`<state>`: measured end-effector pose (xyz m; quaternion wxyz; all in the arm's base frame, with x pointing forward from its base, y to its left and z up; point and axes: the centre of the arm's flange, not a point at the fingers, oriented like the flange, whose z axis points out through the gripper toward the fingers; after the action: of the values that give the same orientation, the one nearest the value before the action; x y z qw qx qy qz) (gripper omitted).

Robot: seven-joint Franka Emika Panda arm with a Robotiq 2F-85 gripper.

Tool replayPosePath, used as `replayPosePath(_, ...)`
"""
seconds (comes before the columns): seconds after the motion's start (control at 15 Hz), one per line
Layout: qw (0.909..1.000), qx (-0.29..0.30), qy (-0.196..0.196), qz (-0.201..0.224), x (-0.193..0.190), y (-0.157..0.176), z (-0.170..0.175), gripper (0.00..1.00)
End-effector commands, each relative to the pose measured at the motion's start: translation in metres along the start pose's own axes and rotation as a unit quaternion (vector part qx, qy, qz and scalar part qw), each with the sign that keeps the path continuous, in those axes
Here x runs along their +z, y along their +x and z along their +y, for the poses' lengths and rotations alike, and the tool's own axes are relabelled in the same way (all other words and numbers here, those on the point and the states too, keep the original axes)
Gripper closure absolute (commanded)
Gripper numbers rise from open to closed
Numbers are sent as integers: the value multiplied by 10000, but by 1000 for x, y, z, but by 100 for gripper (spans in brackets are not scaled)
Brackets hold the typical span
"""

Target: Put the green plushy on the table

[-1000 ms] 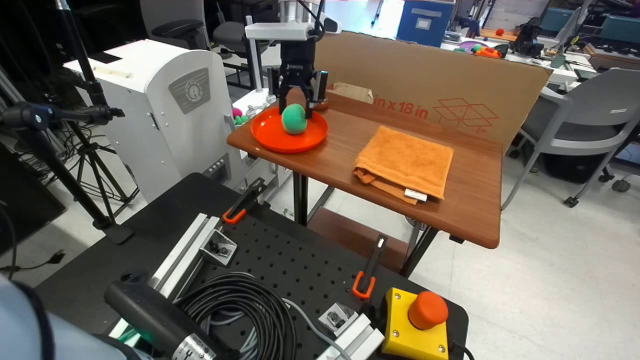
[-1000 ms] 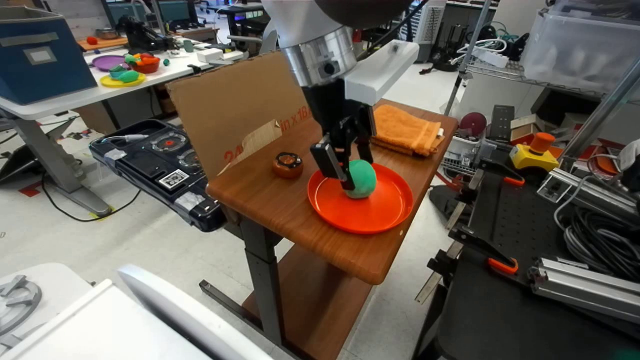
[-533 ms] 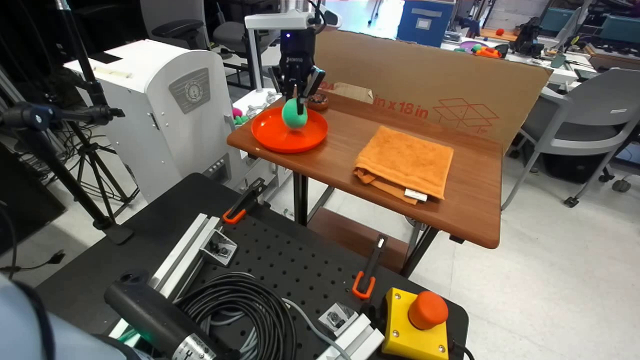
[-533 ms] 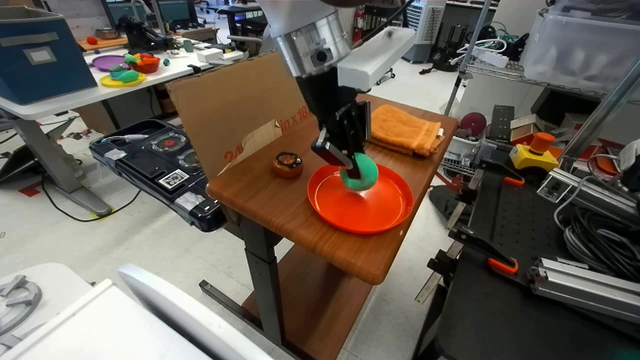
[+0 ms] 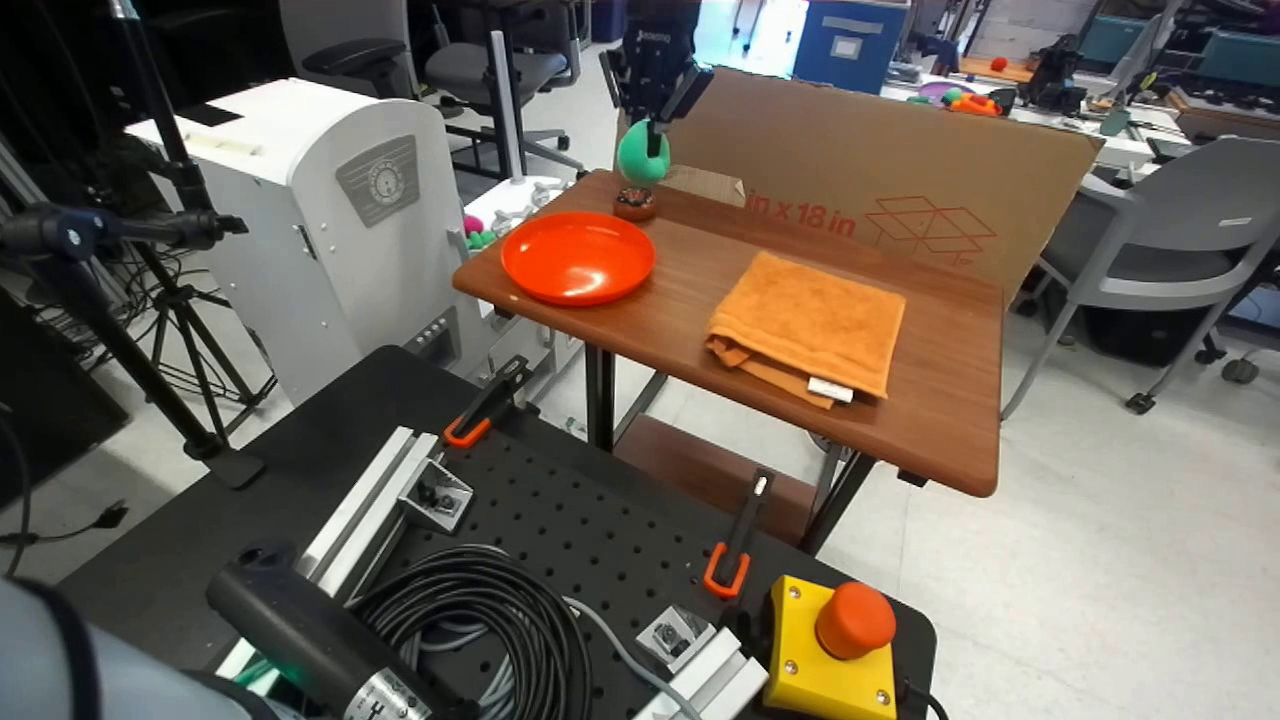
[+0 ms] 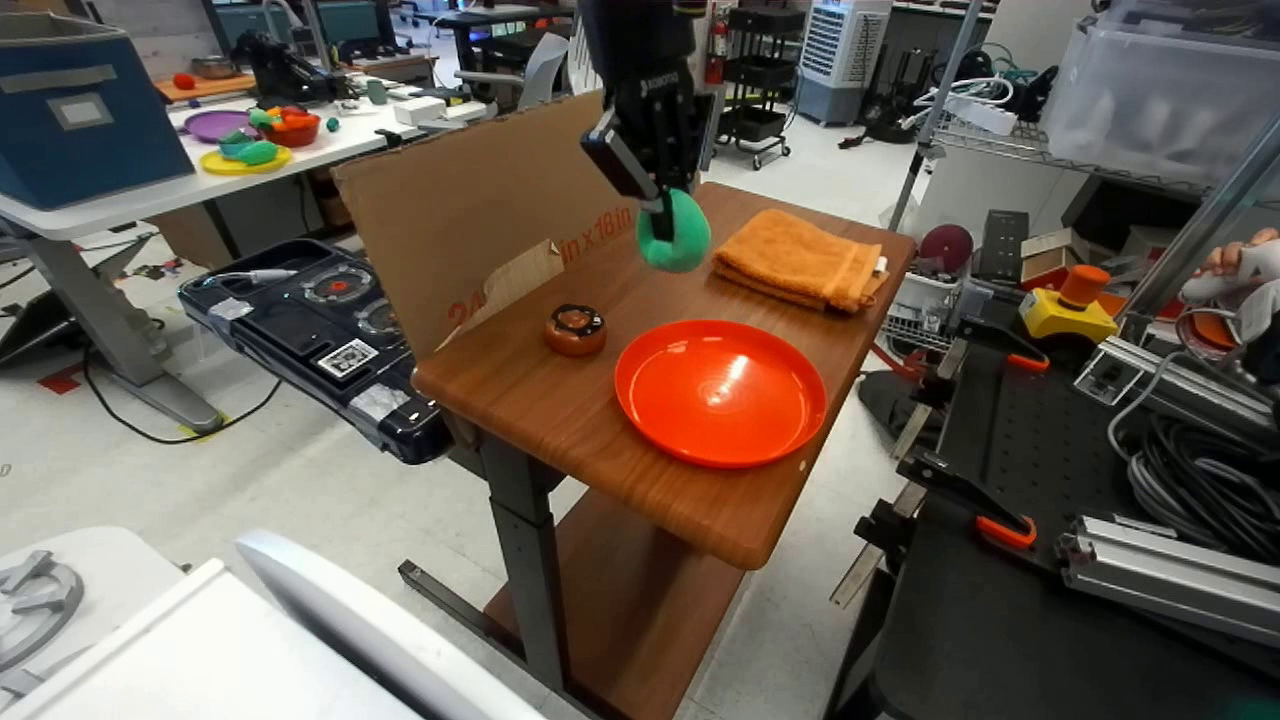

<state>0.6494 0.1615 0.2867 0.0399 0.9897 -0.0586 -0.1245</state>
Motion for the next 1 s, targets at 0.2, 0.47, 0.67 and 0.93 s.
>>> replayPosePath(0.2, 9965, 808, 233, -11, -3, 74, 38, 95)
replayPosePath(0.47, 9923, 1189, 202, -277, 29, 104, 49, 95)
replayPosePath(0.67, 9896, 1341, 137, -507, 54, 118, 43, 95)
replayPosePath(0.93, 9889, 1362, 101, -585, 68, 118, 35, 48)
